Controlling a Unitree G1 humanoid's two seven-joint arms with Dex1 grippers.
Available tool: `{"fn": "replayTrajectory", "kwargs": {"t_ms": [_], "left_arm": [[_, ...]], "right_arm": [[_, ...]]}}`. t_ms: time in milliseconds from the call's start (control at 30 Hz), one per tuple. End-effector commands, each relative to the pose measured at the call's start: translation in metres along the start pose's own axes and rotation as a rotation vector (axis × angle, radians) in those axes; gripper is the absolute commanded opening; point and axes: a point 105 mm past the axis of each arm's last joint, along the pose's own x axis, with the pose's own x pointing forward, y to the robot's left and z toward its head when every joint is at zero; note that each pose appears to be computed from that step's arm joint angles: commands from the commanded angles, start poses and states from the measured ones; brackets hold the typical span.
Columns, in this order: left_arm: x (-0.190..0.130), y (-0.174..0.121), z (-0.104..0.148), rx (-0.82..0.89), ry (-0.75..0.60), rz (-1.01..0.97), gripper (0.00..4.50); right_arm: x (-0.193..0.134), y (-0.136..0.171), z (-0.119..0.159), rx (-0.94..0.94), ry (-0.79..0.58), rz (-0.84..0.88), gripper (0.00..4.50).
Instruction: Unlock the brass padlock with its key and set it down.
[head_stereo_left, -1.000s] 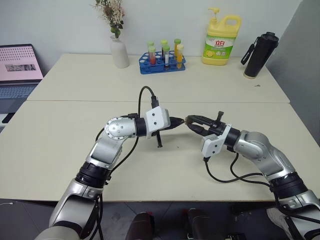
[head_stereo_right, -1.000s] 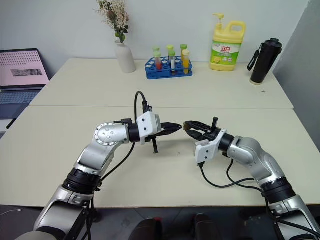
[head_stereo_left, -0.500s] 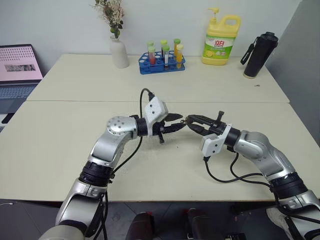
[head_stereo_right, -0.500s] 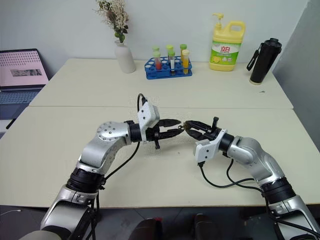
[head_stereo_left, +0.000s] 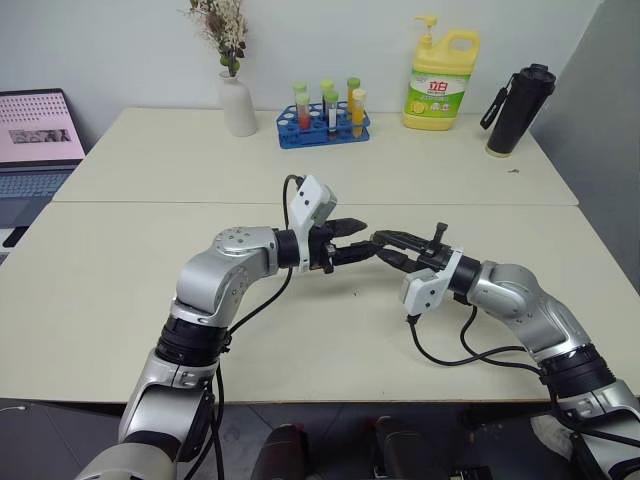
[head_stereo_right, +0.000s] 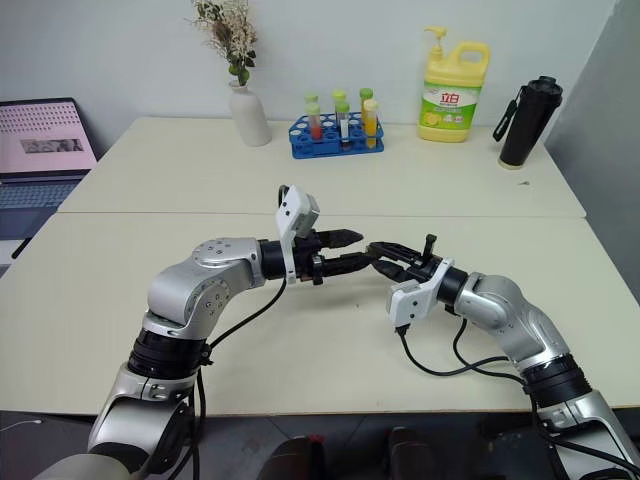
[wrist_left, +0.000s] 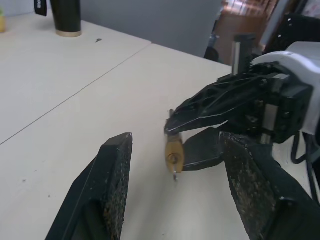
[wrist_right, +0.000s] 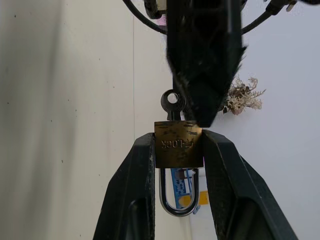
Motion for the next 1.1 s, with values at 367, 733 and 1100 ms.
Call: {"fn": "replayTrajectory", "kwargs": {"t_ms": [367, 733, 1100], "left_arm": [[0.007, -0.003, 0.008, 0.027, -0.01, -0.006, 2.3], [0.006, -0.002, 0.005, 0.025, -0.004, 0.003, 0.16], [0.0, -0.005, 0.002, 0.029, 0.009, -0.054, 0.16]], "right_arm": [[0.001, -0.013, 0.014, -0.026, -0.054, -0.043, 0.94], [0.001, -0.013, 0.014, -0.025, -0.051, -0.037, 0.94], [-0.041, -0.006, -0.008, 0.191, 0.121, -0.019, 3.61]]}}
